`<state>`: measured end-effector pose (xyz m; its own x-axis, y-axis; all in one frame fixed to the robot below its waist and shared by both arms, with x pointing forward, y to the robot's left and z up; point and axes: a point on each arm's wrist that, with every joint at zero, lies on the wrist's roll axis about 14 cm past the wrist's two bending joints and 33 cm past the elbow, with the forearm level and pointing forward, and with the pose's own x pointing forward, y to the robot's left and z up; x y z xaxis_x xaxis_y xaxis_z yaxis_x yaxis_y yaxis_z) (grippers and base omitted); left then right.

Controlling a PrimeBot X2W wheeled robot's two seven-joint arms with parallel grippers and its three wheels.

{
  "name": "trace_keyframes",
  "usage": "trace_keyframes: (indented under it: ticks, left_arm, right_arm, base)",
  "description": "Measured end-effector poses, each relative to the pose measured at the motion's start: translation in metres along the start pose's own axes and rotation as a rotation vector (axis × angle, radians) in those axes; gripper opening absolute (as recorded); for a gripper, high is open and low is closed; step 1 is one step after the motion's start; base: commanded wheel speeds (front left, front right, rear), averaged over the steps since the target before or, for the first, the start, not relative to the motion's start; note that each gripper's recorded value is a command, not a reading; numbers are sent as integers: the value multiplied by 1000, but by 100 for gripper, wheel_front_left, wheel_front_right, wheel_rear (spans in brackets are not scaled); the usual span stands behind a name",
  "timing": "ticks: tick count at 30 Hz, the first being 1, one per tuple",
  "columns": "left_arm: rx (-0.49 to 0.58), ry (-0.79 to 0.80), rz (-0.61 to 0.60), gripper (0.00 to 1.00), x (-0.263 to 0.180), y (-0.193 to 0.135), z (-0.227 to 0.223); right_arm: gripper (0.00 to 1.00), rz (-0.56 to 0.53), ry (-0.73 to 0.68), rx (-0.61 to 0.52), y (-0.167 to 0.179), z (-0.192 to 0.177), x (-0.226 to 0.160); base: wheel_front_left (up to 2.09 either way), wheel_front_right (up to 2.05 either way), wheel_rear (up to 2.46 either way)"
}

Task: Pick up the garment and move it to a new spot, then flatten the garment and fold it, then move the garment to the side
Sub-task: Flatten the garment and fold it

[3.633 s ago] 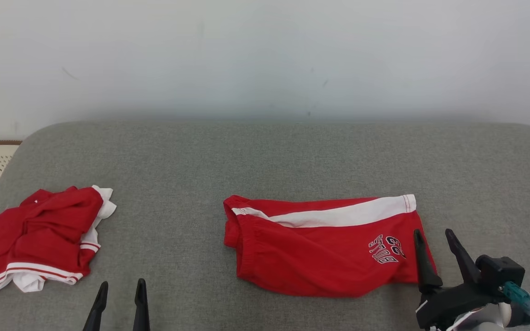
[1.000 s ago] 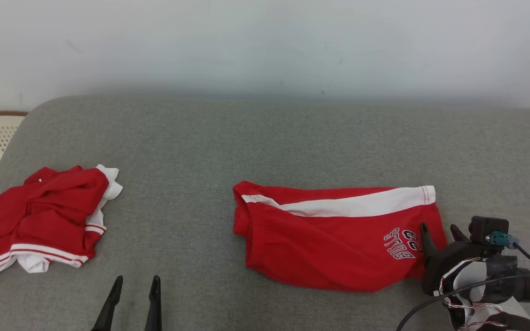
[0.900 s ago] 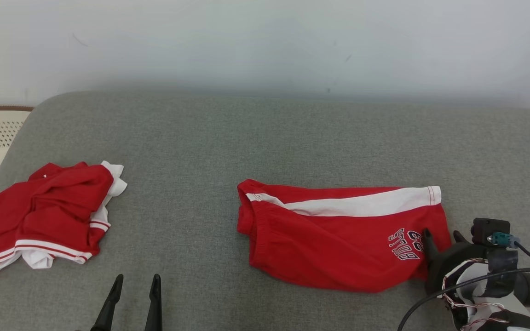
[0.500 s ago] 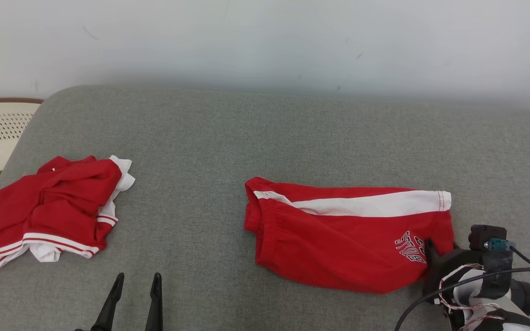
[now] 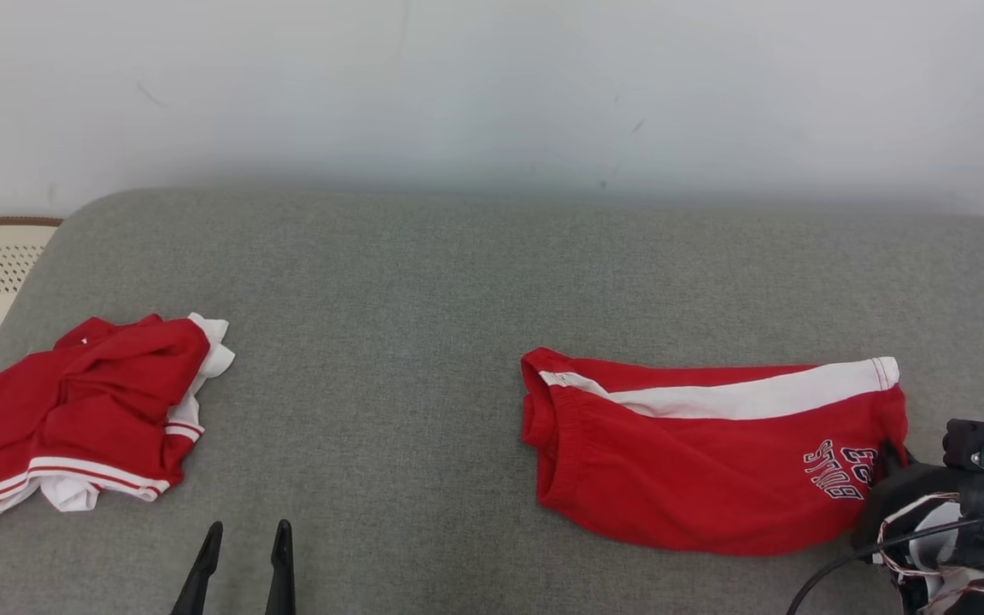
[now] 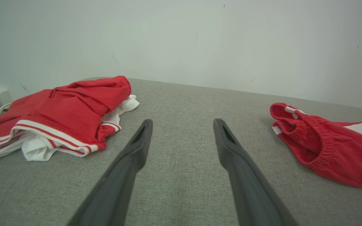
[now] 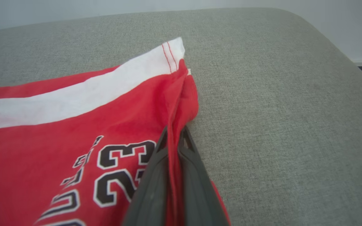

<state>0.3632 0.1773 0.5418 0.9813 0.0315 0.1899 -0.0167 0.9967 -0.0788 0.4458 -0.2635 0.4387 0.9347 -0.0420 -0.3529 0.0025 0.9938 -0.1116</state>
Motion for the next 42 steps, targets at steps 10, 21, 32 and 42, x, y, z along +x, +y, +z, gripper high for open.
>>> trace_keyframes:
  ticks: [10, 21, 32, 42]
  left_arm:
    - [-18, -4, -35, 100, 0, -13, 1]
    - [-17, -18, -28, 100, -5, -11, 7]
    - [-13, -5, -9, 100, -13, -1, 4]
    - [-6, -7, 5, 100, -14, 4, 5]
  right_arm:
    - [0, 131, -205, 59, 55, 60, -1]
    - [0, 440, -311, 93, 163, 91, -31]
    - [0, 633, -284, 146, 238, 91, -55]
    - [13, 678, -154, 91, 270, 48, -54]
  base:
    - [0, 0, 0]
    - [0, 0, 0]
    - [0, 0, 0]
    - [0, 0, 0]
